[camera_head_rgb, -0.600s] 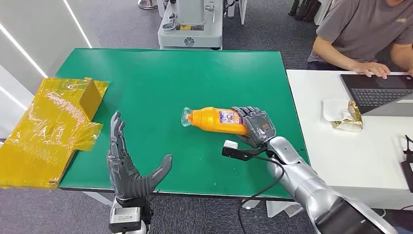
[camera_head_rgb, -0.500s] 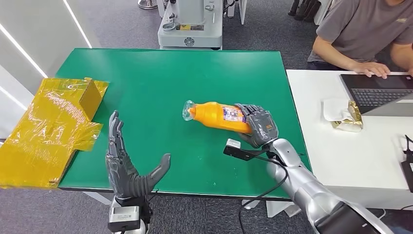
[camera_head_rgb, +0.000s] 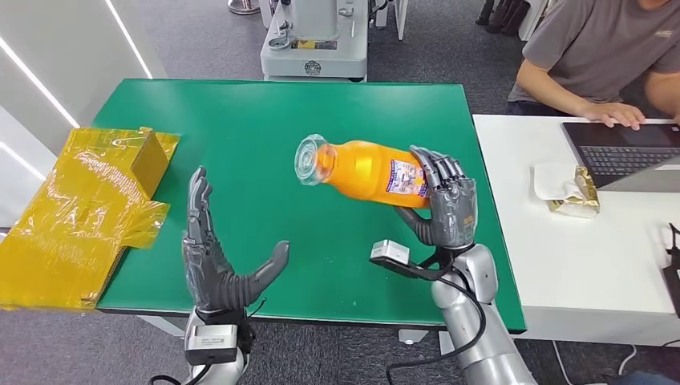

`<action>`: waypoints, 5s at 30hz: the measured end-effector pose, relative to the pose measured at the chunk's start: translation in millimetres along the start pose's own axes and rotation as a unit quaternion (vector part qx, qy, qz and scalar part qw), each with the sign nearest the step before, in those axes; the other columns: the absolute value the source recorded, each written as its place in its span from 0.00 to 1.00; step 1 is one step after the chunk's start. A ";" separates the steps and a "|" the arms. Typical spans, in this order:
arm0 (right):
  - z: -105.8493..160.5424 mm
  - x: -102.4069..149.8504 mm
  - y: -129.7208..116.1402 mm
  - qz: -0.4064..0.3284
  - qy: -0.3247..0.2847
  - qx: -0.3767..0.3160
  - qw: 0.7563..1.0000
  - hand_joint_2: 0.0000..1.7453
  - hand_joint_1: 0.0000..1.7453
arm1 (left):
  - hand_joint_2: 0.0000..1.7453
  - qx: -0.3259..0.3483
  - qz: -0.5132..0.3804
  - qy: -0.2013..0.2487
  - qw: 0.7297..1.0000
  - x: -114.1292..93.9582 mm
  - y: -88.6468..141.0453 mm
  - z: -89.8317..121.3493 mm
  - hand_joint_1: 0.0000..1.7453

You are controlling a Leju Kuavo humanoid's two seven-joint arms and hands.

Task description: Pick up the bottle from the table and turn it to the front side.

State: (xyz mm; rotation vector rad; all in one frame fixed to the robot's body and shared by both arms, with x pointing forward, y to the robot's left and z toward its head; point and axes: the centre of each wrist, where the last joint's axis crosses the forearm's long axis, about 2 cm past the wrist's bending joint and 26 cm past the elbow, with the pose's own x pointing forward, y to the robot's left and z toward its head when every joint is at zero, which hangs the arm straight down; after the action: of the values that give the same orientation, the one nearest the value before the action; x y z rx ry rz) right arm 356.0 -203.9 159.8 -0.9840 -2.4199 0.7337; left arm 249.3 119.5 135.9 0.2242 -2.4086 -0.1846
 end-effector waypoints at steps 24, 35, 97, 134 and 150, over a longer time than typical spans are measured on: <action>-1.0 28.7 -4.5 -0.066 0.049 -0.081 0.993 1.00 1.00 | 1.00 -0.098 0.275 0.038 0.956 -5.6 -15.7 -25.6 0.00; 14.7 36.0 32.2 -0.118 0.057 0.001 0.991 1.00 1.00 | 1.00 -0.191 0.353 0.027 0.916 -0.3 -24.9 -69.4 0.00; 28.9 78.6 61.4 -0.174 0.047 0.157 0.971 1.00 1.00 | 1.00 -0.074 0.211 0.095 0.970 -16.3 -46.0 -51.4 1.00; 43.2 80.7 60.9 -0.175 0.057 0.147 0.972 1.00 0.00 | 1.00 -0.096 0.232 0.099 0.963 -13.3 -49.2 -52.2 1.00; 59.4 103.0 42.5 -0.237 0.069 0.030 0.969 1.00 0.00 | 1.00 -0.079 0.223 0.104 0.966 -19.0 -42.3 -51.6 1.00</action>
State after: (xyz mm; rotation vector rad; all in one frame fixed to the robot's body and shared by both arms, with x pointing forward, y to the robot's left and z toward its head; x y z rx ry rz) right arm 276.5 -121.2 106.9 -0.3863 -2.3587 0.5392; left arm 302.3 78.5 153.9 -0.3547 -2.1581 -0.1357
